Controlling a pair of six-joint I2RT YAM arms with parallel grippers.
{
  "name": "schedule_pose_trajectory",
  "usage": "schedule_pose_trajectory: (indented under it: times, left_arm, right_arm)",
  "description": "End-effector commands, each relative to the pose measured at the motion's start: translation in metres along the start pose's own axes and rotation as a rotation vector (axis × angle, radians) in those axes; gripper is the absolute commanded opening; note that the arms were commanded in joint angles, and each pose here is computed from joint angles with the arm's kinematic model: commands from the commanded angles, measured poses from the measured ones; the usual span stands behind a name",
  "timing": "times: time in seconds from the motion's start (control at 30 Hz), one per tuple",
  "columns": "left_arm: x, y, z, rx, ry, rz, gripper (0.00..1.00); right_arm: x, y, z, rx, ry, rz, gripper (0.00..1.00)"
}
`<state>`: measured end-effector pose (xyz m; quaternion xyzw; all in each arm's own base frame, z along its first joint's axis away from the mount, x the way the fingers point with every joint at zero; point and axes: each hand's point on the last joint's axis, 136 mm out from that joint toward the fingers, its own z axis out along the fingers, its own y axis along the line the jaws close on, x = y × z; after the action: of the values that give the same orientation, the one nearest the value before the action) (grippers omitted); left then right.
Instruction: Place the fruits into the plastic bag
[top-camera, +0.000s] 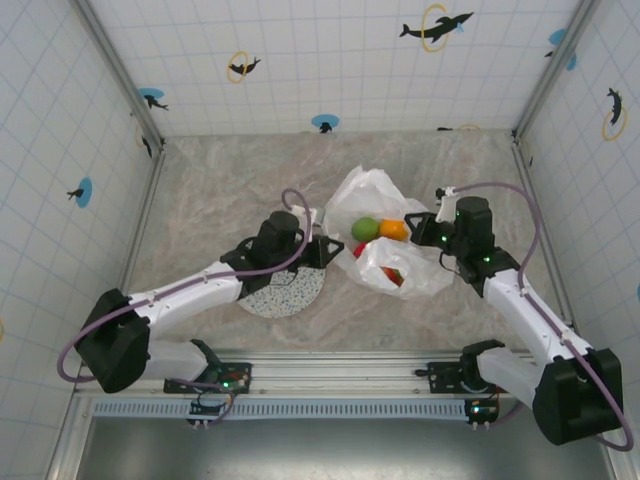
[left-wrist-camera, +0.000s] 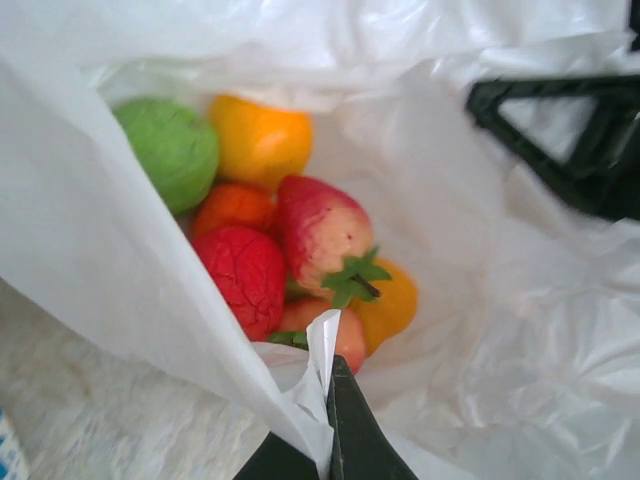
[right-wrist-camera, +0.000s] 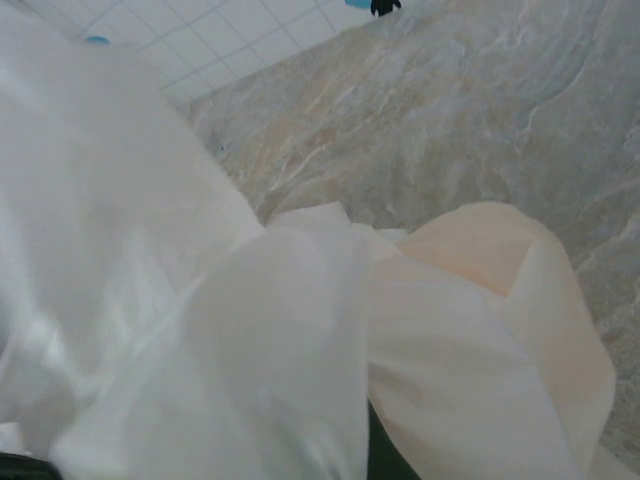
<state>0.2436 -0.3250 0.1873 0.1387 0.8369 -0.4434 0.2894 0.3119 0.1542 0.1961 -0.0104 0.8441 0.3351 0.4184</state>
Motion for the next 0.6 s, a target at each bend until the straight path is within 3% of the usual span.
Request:
schedule_pose_trajectory:
  times: [0.0, 0.2, 0.43, 0.57]
  left_arm:
    - [-0.041, -0.028, -0.014, 0.081, -0.049, 0.047, 0.00]
    - [-0.088, -0.044, -0.029, 0.099, -0.147, 0.087, 0.00]
    - [-0.089, -0.026, -0.018, 0.087, -0.126, 0.046, 0.00]
    - [-0.085, 0.001, -0.008, -0.002, -0.112, 0.040, 0.00]
  right_arm:
    - [-0.033, 0.014, -0.017, 0.005, -0.120, -0.027, 0.00]
    - [-0.043, 0.010, -0.030, 0.013, -0.241, 0.033, 0.00]
    - [-0.018, -0.008, -0.020, 0.011, -0.242, 0.135, 0.00]
    - [-0.005, -0.013, -0.014, 0.006, -0.223, 0.171, 0.00]
